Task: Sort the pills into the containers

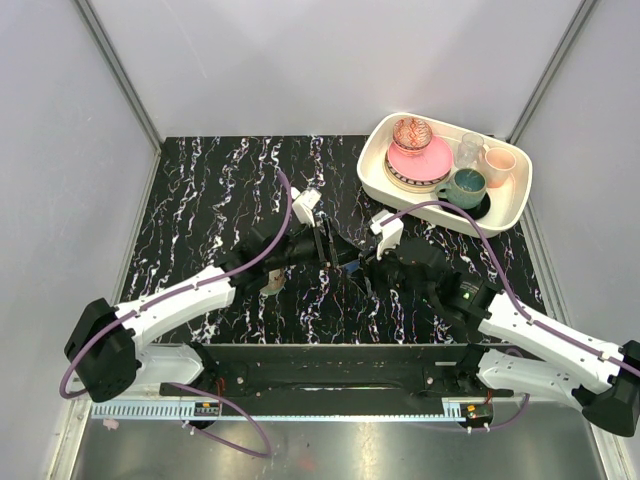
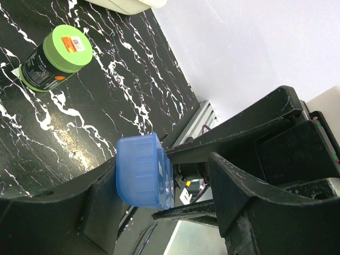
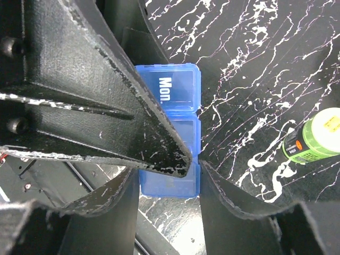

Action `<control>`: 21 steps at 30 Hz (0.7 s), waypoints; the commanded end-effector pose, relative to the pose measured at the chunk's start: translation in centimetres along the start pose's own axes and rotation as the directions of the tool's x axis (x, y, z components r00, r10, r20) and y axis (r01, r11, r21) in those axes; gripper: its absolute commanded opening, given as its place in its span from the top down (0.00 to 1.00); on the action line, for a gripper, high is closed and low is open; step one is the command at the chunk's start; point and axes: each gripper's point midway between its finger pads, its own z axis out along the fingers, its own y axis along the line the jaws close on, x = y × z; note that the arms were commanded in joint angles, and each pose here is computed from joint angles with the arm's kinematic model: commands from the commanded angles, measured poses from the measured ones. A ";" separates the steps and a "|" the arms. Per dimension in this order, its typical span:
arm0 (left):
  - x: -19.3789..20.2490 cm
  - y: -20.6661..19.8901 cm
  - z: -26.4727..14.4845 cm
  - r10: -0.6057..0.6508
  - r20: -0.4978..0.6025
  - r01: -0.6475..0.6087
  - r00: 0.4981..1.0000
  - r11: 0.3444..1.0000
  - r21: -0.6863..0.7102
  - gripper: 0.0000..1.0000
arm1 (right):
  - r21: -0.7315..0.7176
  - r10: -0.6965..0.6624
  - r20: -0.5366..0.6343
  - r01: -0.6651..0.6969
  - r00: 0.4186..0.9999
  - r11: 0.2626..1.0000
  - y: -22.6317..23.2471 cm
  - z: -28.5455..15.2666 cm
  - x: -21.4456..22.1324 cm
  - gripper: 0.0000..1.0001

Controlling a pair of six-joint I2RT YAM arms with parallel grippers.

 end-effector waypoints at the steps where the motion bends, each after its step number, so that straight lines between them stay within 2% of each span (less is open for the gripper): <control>1: -0.5 -2.7 -1.0 0.025 0.015 -0.027 1.000 0.995 0.092 0.36 | 0.040 -0.020 0.082 0.016 0.996 0.999 -0.4 0.0 -2.4 0.67; 14: -0.8 -2.4 -1.7 0.029 0.043 -0.032 0.999 0.997 0.063 0.42 | 0.016 -0.013 0.070 0.012 0.997 1.000 0.0 -0.2 -2.0 0.68; 21: -0.5 -2.4 -1.7 0.021 0.036 -0.024 0.999 0.997 0.077 0.57 | 0.006 -0.008 0.072 0.007 0.997 1.000 0.2 -0.3 -2.1 0.68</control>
